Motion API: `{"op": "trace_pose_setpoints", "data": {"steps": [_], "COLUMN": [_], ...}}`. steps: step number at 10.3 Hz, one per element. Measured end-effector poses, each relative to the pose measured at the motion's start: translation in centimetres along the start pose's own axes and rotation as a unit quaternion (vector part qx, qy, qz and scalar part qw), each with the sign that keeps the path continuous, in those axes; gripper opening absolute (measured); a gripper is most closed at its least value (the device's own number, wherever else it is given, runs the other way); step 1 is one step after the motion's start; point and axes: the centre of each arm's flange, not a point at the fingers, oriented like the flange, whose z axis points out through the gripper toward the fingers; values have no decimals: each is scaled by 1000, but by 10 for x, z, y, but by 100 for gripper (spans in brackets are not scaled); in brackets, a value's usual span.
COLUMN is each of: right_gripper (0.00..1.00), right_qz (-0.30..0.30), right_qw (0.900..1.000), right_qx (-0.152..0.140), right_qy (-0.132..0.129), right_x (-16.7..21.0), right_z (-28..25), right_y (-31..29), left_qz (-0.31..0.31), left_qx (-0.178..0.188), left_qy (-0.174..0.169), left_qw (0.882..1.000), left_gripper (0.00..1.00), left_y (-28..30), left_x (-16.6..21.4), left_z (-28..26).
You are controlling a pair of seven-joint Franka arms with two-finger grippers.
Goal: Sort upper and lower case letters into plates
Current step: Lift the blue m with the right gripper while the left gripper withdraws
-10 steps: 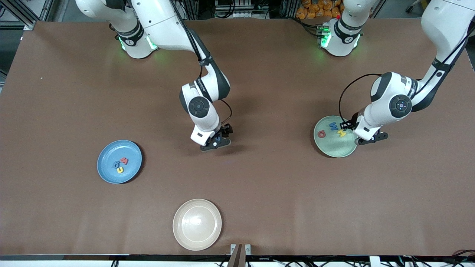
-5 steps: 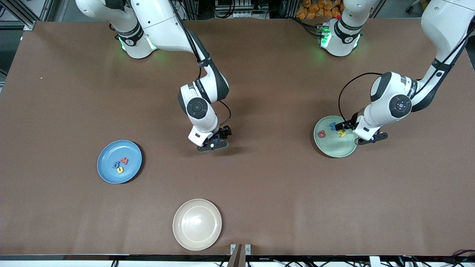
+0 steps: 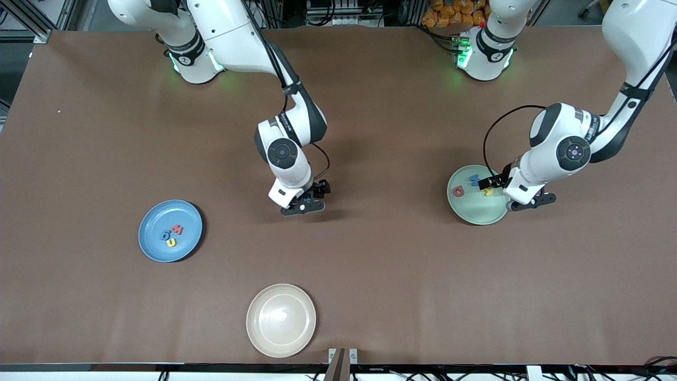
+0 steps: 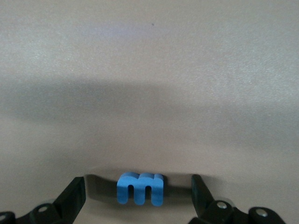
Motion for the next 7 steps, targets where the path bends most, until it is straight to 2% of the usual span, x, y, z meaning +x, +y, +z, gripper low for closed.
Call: {"op": "trace_pose_setpoints", "data": {"steps": [3,5,7], "right_gripper": [100,100,100], "right_qz": [2,15,22], "right_qw": [1000,998,998], "right_qx": [-26,-53,-54], "right_qy": [8,20,23], "right_x": [0,-7,-9], "right_z": [0,1,1], "right_y": [1,-11,-15], "left_qz": [5,4,8], "left_qx": [28,23,12], "left_qy": [13,37,61], "left_qw": [999,999,998], "left_gripper": [100,100,100], "left_y": [21,30,40], "left_x": [18,24,23], "left_z": [-99,-156,-208]}}
